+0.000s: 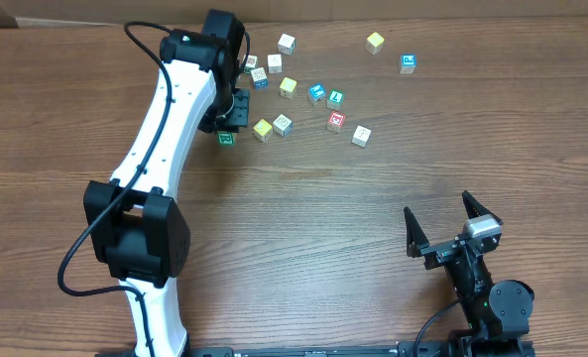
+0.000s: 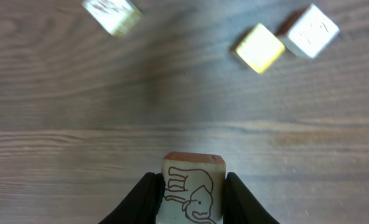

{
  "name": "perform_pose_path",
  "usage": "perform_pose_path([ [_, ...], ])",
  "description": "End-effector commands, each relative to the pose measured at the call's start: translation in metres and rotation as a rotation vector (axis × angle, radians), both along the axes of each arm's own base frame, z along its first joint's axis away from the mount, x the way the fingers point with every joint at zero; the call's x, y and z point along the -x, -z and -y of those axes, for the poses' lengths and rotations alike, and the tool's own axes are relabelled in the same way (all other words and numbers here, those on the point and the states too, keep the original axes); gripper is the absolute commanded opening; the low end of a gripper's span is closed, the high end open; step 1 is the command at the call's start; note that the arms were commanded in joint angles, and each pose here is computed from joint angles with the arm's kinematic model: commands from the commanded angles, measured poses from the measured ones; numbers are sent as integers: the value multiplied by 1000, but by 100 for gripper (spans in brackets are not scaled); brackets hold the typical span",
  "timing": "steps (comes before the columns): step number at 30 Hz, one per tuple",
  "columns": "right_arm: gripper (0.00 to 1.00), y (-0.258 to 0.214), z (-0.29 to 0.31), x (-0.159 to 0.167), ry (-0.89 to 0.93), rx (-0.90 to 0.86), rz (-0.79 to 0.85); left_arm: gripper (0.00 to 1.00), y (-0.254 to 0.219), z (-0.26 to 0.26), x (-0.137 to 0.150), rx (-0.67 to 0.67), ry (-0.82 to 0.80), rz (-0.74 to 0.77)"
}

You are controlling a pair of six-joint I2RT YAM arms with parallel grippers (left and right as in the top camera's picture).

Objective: Form a circle
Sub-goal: 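Lift the elephant block and move it right toward the center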

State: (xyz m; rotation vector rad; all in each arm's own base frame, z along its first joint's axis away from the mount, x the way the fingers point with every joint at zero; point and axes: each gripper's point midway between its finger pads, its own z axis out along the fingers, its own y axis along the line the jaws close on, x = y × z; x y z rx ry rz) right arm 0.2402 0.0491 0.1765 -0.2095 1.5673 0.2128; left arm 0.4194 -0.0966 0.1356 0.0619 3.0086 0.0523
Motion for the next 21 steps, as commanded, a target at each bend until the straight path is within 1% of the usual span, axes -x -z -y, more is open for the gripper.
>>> perform_pose_path([
  [1, 100, 2, 1, 0, 4, 4, 5, 25, 5, 26, 23, 52, 52, -53],
  [6, 100, 2, 1, 0, 4, 4, 5, 26, 39, 50, 51, 21, 133, -133],
  [11, 100, 2, 1, 0, 4, 4, 5, 27, 73, 80, 70, 11, 222, -144],
  [15, 100, 2, 1, 0, 4, 4, 5, 27, 87, 103, 78, 11, 286, -114],
  [21, 100, 2, 1, 0, 4, 4, 5, 28, 89, 128, 85, 22, 333, -87],
])
